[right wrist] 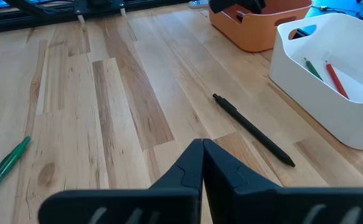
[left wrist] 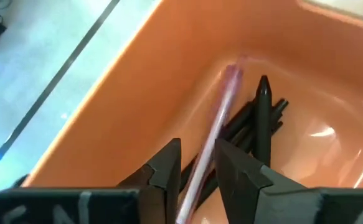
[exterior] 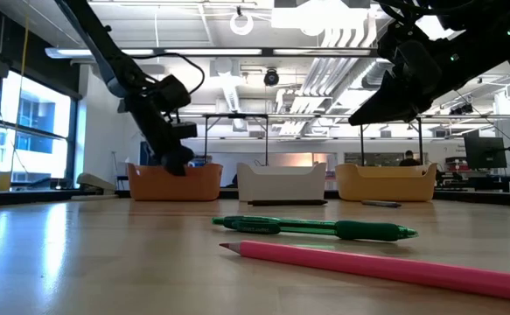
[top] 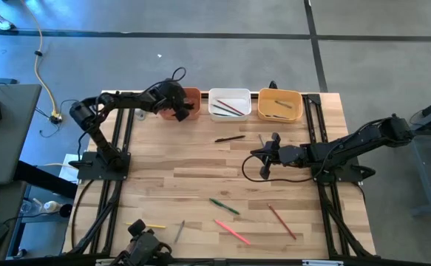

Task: Sort crayons/erasers/pens/pencils in bins
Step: Put the yellow pencil into the white bin

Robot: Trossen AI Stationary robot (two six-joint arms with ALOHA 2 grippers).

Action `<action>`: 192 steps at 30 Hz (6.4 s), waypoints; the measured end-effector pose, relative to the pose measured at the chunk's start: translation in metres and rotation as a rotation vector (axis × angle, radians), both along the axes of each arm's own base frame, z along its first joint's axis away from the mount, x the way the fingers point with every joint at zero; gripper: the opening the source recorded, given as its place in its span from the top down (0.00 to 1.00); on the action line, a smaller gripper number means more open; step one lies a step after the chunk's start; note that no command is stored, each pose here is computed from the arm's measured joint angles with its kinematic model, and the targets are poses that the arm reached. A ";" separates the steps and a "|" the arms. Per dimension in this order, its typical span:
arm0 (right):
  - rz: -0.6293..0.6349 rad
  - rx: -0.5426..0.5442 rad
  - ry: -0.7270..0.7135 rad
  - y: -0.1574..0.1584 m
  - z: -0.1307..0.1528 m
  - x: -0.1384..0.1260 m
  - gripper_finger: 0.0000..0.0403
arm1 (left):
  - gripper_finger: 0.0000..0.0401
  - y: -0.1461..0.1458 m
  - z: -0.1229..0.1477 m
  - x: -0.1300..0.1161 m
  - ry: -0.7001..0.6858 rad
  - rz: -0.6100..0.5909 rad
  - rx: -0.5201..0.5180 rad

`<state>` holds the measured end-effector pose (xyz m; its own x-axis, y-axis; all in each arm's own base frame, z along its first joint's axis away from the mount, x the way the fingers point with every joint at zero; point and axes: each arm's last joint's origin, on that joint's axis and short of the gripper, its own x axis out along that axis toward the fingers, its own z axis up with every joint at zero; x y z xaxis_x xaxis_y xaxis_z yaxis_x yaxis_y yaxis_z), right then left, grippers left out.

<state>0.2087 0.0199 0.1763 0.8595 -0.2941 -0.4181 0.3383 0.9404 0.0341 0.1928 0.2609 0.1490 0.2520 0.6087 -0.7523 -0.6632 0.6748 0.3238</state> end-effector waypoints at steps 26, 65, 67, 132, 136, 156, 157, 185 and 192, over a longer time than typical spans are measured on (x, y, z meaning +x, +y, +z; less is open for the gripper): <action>-0.004 0.002 0.031 0.000 -0.003 -0.001 1.00 | 1.00 -0.092 0.058 -0.001 -0.494 -0.277 0.288; 0.122 -0.039 -0.007 0.045 0.014 0.024 1.00 | 1.00 -0.281 0.032 0.026 -0.658 -0.778 -0.089; 0.125 -0.047 0.001 0.046 0.010 0.028 1.00 | 1.00 -0.295 0.035 0.027 -0.585 -0.755 -0.091; 0.243 -0.018 -0.099 0.089 0.009 0.023 1.00 | 0.95 -0.486 -0.020 0.043 0.269 -0.620 -0.456; 0.243 -0.018 -0.099 0.089 0.009 0.023 1.00 | 0.99 -0.483 -0.016 0.045 0.265 -0.630 -0.460; 0.224 -0.046 -0.106 0.082 0.010 0.026 1.00 | 1.00 -0.441 0.080 0.049 -0.176 -0.562 -0.363; 0.220 -0.042 -0.113 0.080 0.011 0.028 1.00 | 1.00 -0.438 0.085 0.048 -0.199 -0.560 -0.354; 0.554 0.174 -0.386 0.105 -0.036 0.171 0.68 | 1.00 -0.402 0.127 0.069 -0.448 -0.590 -0.237; 0.612 0.163 -0.481 0.120 -0.009 0.198 0.60 | 1.00 -0.402 0.128 0.070 -0.452 -0.601 -0.230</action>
